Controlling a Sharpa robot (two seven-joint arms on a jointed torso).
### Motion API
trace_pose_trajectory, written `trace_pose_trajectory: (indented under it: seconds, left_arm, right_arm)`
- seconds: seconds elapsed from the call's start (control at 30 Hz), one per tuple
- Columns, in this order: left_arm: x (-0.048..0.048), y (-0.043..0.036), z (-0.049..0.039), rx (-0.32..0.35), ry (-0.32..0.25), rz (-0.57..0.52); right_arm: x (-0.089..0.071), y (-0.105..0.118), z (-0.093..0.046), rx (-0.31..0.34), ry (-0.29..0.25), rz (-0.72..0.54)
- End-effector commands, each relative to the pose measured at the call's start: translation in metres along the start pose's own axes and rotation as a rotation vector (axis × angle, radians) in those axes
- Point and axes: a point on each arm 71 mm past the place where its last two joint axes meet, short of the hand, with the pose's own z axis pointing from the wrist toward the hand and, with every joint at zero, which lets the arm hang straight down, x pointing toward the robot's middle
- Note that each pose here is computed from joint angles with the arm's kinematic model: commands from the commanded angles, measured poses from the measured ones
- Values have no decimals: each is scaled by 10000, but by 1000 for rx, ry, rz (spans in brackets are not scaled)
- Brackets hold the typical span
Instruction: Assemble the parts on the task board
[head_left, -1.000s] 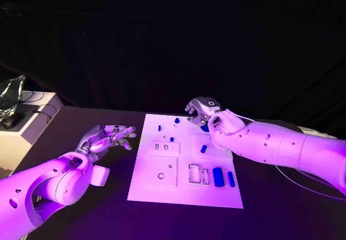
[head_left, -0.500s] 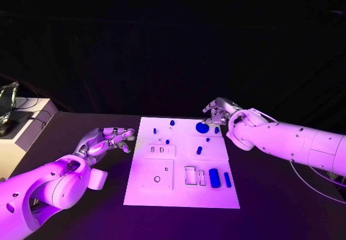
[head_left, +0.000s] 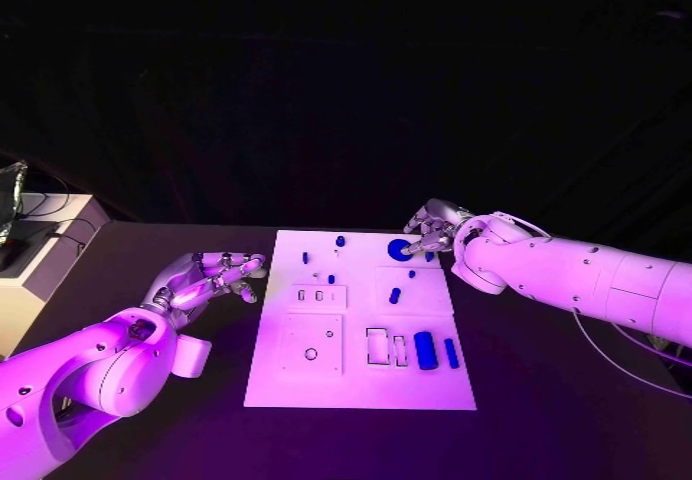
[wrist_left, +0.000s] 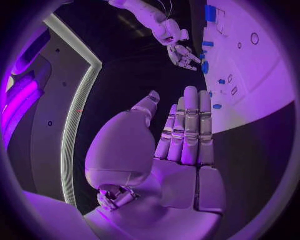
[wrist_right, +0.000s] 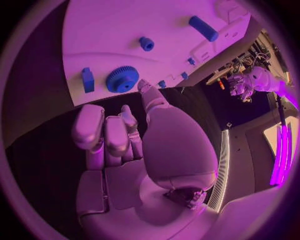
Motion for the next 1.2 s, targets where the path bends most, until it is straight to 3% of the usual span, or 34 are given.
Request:
trace_pose_trajectory:
  seconds: [0.03,0.33,1.2]
  left_arm:
    - [21,-16,5,17,16,1]
    - [20,-14,7,16,14,0]
    - [11,-8,7,9,10,-3]
  right_arm:
    - [62,2,18,17,49,-14]
    - [68,-21,84,44,30,-15]
    - [177,-42,136,72,119,-41]
